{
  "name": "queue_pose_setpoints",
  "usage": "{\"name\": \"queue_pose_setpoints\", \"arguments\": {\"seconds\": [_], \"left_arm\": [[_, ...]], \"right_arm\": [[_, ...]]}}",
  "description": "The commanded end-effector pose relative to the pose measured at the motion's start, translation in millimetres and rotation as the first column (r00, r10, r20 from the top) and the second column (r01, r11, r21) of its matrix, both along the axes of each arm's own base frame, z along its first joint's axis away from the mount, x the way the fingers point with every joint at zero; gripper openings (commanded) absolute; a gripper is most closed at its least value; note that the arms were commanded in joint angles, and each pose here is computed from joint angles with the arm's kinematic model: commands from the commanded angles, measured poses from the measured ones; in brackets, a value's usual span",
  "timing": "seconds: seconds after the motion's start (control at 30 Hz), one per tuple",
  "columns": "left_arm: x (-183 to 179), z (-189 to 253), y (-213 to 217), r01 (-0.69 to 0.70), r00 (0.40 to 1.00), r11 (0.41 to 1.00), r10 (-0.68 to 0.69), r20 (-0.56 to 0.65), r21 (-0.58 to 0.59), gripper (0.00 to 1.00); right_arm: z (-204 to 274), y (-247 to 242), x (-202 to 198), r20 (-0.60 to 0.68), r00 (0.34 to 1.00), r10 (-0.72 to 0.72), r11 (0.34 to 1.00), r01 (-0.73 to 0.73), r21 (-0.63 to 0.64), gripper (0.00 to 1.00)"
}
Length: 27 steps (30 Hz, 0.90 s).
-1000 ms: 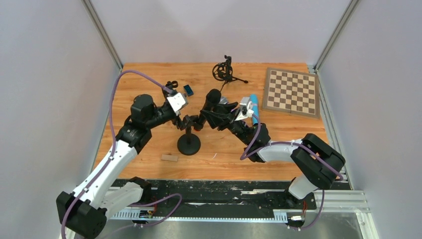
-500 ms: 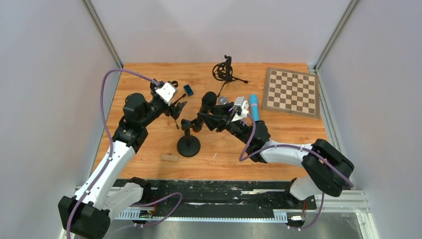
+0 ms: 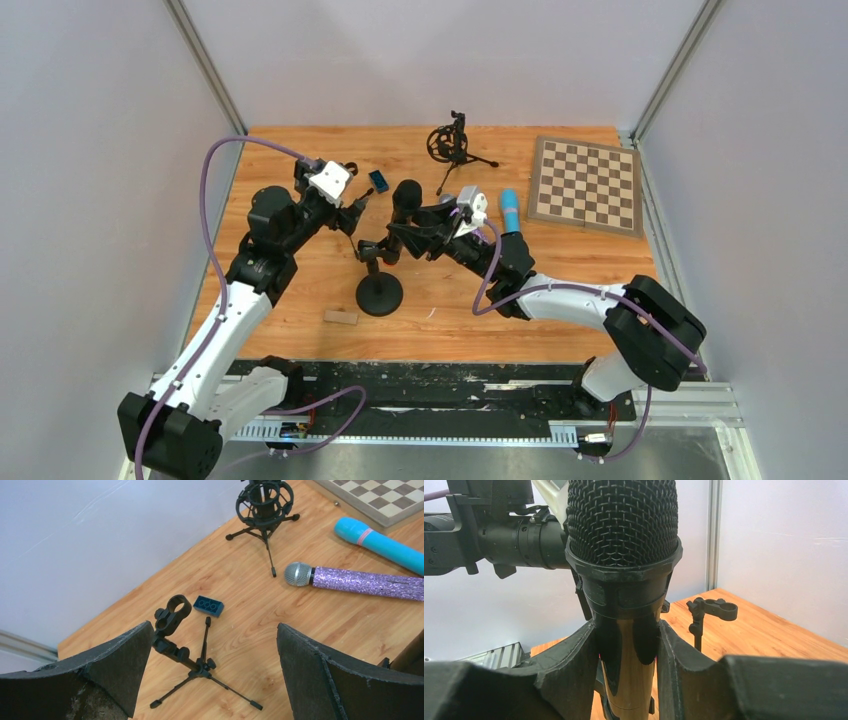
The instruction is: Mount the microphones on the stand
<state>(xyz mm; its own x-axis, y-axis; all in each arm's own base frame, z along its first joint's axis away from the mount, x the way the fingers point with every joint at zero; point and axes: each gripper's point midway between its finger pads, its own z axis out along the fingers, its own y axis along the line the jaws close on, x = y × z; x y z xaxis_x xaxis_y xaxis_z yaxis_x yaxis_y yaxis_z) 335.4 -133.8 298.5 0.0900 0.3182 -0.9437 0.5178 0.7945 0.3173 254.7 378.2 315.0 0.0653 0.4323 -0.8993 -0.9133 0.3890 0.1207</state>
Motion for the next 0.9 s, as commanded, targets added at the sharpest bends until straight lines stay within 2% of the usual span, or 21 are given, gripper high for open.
{"name": "queue_pose_setpoints", "arguments": {"seconds": [0.0,0.27,0.63,0.77,0.87], "left_arm": [[5.7,19.4,11.7,-0.069,0.997,0.997,0.069,0.035,-0.018,1.0],[6.9,17.1,13.3,-0.079,0.996,0.997,0.079,0.031,-0.011,1.0],[4.3,18.6,10.0,-0.052,0.998,0.999,0.052,0.04,-0.001,1.0],[2.0,19.6,5.3,-0.021,0.999,1.0,0.021,0.042,0.003,1.0],[0.2,16.3,1.2,0.006,1.0,1.0,-0.007,0.025,0.011,1.0]], "right_arm": [[2.8,9.0,-3.3,0.014,1.0,0.024,1.0,-0.024,-0.021,0.18],[9.2,10.5,-7.7,0.01,0.999,0.053,0.999,-0.053,0.009,0.51],[14.7,4.6,-7.6,-0.015,0.999,0.047,0.997,-0.045,0.062,0.87],[10.9,-3.2,-11.0,-0.019,0.999,0.038,0.997,-0.036,0.074,0.97],[1.6,-11.8,-12.6,-0.036,0.999,0.032,0.998,-0.029,0.063,1.0]]}}
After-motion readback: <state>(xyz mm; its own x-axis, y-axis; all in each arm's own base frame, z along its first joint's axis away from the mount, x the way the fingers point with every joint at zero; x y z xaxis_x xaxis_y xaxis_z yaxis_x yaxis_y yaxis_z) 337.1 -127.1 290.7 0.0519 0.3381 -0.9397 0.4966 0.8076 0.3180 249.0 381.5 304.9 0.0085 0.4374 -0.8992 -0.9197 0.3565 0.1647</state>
